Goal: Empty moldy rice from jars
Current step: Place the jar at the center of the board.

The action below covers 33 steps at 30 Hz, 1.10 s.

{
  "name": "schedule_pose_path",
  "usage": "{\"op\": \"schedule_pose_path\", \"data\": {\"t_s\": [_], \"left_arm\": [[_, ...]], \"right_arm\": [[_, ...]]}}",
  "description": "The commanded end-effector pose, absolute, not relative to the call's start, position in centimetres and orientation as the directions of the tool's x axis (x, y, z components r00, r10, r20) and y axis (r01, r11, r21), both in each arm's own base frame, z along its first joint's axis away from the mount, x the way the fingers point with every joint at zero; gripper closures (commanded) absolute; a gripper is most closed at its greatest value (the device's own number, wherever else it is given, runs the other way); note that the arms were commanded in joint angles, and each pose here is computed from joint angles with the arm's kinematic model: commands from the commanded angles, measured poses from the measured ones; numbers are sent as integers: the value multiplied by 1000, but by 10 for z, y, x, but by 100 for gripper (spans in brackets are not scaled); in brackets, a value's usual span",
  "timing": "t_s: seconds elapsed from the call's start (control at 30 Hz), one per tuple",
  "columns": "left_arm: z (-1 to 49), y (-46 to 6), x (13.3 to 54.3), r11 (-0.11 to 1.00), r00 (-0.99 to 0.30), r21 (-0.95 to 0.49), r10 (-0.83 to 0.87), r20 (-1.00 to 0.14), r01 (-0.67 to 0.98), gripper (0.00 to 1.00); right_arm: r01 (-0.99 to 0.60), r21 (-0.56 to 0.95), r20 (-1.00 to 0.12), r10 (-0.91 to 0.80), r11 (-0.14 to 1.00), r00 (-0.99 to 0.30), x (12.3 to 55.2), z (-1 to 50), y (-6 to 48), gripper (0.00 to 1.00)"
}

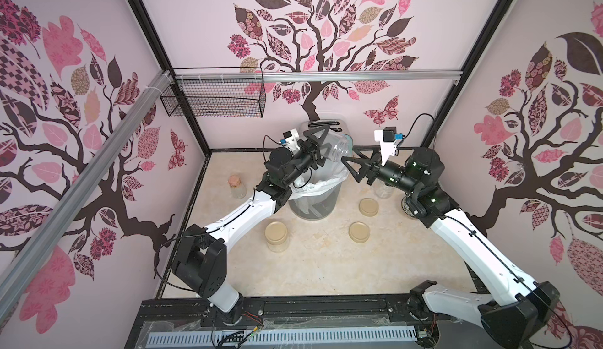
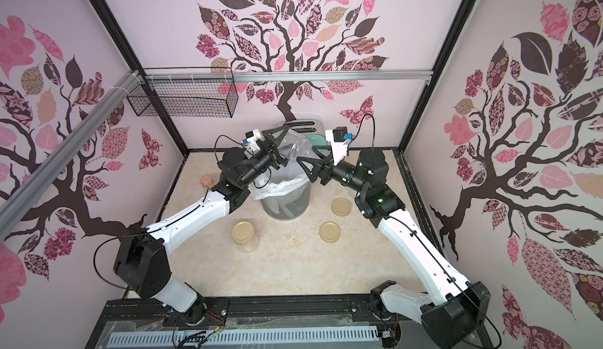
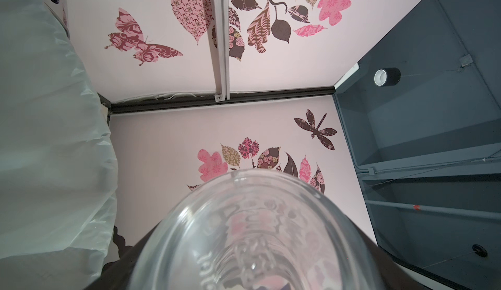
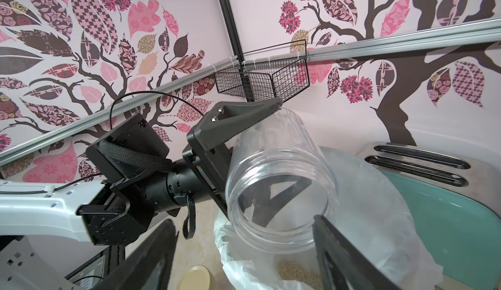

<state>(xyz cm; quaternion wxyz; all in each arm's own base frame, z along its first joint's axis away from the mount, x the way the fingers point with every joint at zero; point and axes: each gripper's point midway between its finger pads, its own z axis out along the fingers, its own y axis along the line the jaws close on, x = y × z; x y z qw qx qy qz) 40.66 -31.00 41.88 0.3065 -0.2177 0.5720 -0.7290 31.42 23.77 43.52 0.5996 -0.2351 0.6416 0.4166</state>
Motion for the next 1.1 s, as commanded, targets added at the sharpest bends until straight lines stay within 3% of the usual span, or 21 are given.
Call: {"op": "schedule_pose_path", "data": {"t_s": [0.0,0.6,0.83,1.07], "left_arm": [[461,-302,389,-198,-703,-931,-707,-81,307,23],[460,-332,373,-150,-707,-930,-692,-143,335,24],[463,-338,370,-155,-682,-920,-717,-145,359,23],[455,-347,369,-154,-687,-924,-712,-142,350,19]], "right_arm": [[-830,240,-961,243,503,-130,308,458,240,22],[-832,299,-942,281,467,-181,319,449,249,44],[-817,334,-926,325,470,-192,324,448,247,65],[-819,344,-919,343,459,-194,322,451,247,99]]}}
